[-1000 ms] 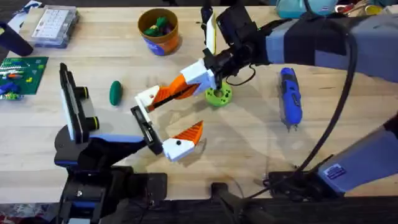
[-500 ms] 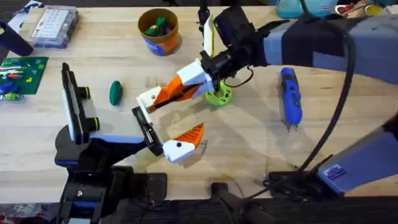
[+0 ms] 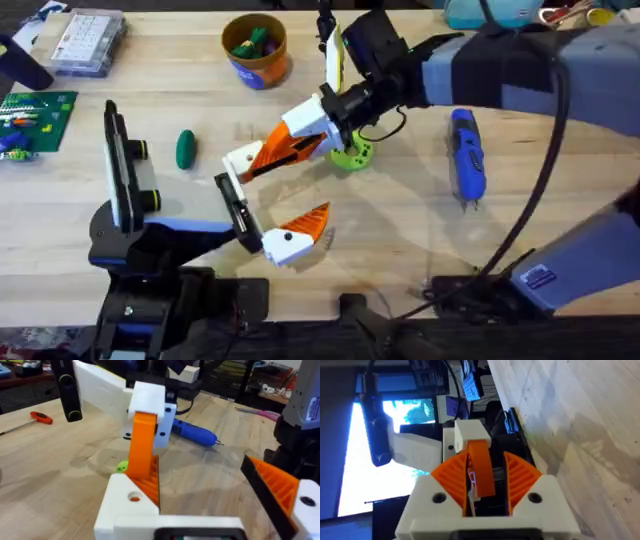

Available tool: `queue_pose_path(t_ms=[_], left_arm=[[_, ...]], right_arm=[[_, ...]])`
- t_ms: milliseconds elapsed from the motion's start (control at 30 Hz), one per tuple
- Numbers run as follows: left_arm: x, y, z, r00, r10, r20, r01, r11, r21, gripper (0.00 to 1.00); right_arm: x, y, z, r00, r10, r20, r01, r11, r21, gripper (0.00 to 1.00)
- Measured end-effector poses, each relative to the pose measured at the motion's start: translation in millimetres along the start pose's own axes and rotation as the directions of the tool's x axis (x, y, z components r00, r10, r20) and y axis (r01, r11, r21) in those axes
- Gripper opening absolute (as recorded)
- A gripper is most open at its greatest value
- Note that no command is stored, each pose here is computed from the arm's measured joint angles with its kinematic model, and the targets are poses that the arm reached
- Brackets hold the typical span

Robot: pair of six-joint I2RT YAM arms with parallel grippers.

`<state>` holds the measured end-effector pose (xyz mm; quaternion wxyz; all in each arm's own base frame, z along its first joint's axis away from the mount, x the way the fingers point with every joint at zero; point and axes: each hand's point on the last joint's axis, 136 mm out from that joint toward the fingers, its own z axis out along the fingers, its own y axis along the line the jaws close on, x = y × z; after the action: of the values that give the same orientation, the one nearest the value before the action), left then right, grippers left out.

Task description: Pick up the gripper from the table and insert it into the empty holder that is missing its gripper. Then pick up a screw, insert it into the mounting hole, and use the screwdriver to tighten it. Finally, clean up the table by picking up the vegetable and placing it into the bucket.

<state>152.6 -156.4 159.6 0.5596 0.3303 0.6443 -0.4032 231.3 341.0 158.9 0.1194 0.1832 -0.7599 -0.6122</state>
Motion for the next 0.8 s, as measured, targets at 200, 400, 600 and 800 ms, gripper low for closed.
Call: queue_pose_path(t_ms=[200, 400, 600, 800], left_arm=[[0.2, -1.3, 0, 1.0, 0.005, -0.001, -0.005, 1.0, 0.008, 0.991], [0.2, -1.4, 0, 1.0, 0.005, -0.001, -0.005, 1.0, 0.008, 0.991], [0.2, -1.3, 0, 1.0, 0.005, -0.001, -0.005, 1.0, 0.008, 0.991], [0.2, -1.3, 0, 1.0, 0.005, -0.001, -0.005, 1.0, 0.008, 0.991]], right_arm=[[-5, -3, -9, 1.0, 0.004, 0.026, -0.004, 1.0, 0.004, 0.417], [-11, -5, -19, 0.998, -0.002, 0.055, 0.001, 1.0, 0.005, 0.53], [-18, -9, -33, 0.996, -0.012, 0.09, 0.011, 1.0, 0.007, 0.852], [-29, -15, -59, 0.987, -0.014, 0.158, 0.013, 1.0, 0.013, 0.993]])
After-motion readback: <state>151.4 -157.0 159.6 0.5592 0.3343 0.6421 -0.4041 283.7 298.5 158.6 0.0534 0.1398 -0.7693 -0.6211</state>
